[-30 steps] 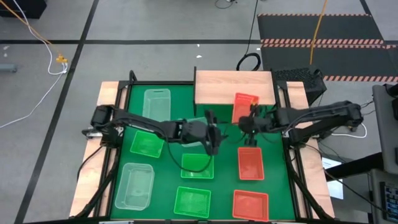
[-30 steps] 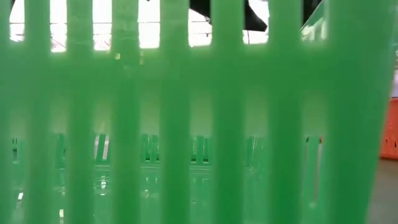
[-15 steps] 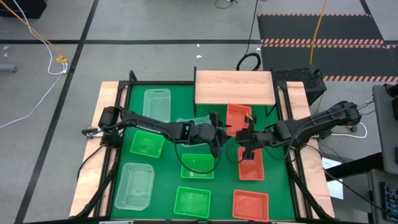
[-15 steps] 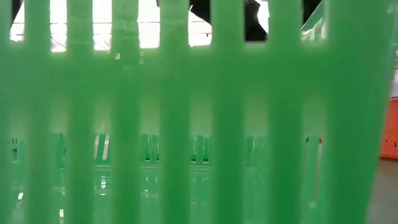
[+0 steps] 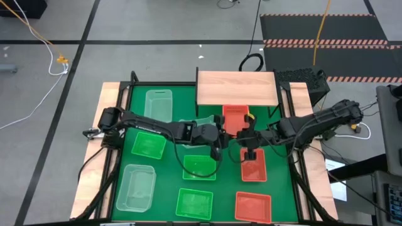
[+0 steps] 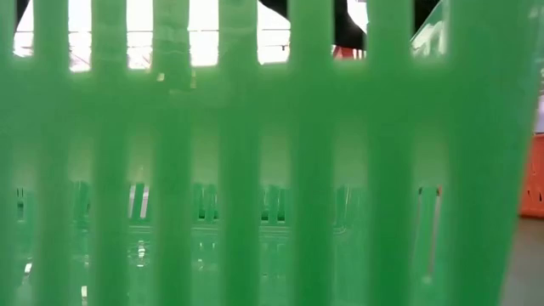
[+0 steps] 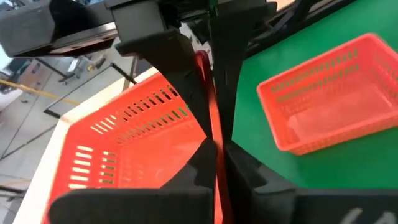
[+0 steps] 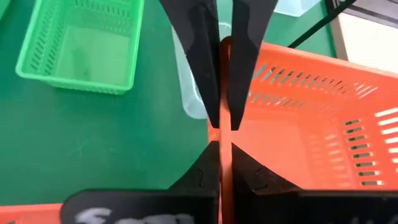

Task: Stack baskets on shelf by color
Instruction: Adjust the orange bin on the shelf, then stack the top orange bin on the top of the orange bin

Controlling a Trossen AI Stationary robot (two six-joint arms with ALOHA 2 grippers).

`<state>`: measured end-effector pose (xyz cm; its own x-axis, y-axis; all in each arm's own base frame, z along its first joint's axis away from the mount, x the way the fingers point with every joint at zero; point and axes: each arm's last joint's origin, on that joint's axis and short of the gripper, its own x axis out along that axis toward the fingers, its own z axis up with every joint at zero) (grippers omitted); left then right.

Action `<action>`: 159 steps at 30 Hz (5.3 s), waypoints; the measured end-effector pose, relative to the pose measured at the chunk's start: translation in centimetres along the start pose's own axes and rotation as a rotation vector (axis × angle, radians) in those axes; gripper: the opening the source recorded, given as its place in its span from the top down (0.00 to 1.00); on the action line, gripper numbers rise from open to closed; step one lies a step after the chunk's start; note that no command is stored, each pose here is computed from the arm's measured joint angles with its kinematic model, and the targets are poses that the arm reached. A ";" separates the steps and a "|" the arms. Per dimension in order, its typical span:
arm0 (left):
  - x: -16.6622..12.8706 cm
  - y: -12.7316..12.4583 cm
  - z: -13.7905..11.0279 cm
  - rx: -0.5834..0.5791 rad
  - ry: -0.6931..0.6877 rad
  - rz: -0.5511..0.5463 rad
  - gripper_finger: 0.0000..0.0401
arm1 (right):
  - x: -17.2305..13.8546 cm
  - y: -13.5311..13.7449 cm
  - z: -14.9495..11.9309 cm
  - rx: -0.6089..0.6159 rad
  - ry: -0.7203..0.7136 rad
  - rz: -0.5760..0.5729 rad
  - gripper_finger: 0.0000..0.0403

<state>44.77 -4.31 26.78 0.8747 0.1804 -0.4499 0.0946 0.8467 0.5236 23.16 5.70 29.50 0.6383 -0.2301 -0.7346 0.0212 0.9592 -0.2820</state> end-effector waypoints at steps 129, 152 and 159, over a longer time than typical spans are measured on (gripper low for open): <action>15.2 -2.9 -2.6 -0.488 0.201 -0.303 0.96 | -9.7 0.1 -4.8 0.157 -0.806 -0.332 0.61; -1.4 3.6 8.1 -0.246 0.131 -0.154 0.99 | -10.5 0.8 -5.6 0.071 -0.817 -0.272 0.61; -6.7 3.2 9.7 -0.208 0.165 -0.184 0.99 | -10.6 1.9 -5.6 -0.017 -0.866 -0.128 0.61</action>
<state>43.82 -7.69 38.44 0.7616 0.0794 -0.6432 0.1297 0.9537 0.2713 12.15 9.05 33.29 0.9920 -0.1234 0.0285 0.1256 0.9304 -0.3445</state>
